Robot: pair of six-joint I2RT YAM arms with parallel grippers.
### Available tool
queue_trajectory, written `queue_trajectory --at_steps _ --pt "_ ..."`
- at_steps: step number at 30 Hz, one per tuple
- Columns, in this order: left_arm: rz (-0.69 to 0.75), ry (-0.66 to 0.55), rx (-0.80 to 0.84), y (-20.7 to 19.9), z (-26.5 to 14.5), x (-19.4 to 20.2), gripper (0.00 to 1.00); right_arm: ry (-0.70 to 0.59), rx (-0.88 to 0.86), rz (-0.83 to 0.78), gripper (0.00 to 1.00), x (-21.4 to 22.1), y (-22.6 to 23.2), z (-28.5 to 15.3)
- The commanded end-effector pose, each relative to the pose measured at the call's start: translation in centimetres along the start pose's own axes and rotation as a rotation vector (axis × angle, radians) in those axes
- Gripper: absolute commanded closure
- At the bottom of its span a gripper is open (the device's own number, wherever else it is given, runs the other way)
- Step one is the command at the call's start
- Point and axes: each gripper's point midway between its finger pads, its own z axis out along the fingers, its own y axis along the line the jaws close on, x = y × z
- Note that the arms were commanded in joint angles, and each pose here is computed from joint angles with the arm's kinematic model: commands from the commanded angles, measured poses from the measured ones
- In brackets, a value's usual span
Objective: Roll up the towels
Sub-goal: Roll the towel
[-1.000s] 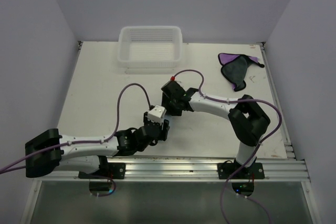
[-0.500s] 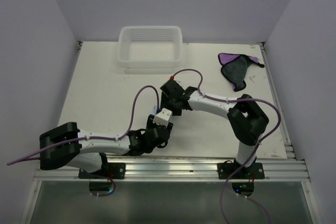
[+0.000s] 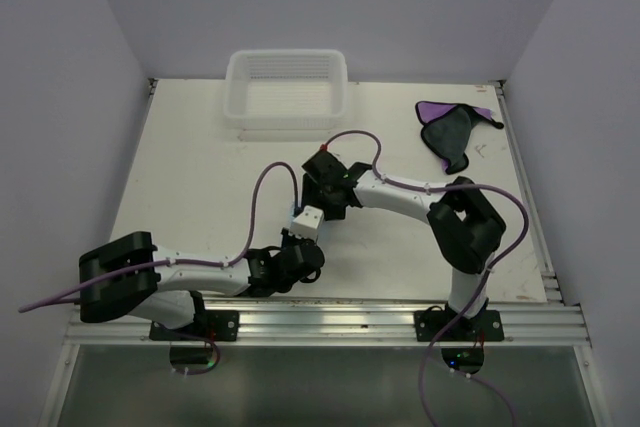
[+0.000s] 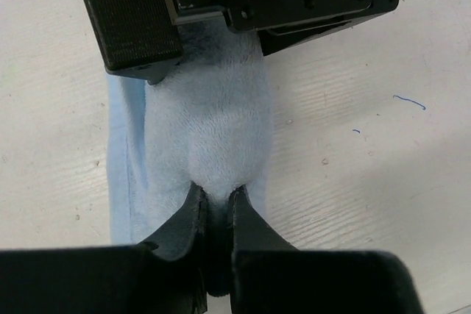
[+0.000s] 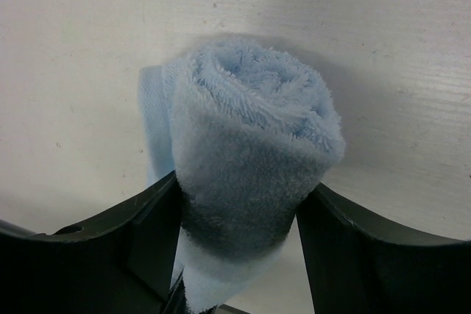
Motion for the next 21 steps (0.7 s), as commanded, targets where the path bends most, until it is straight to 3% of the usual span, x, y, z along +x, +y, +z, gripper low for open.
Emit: queue_trajectory --at_steps 1,21 --pt "0.006 0.051 -0.035 1.2 -0.1 2.1 1.00 -0.021 0.027 -0.018 0.36 -1.4 -0.1 0.1" --pt "-0.281 0.079 0.125 1.0 -0.9 4.2 1.00 -0.054 0.113 0.029 0.28 -7.4 -4.4 0.9"
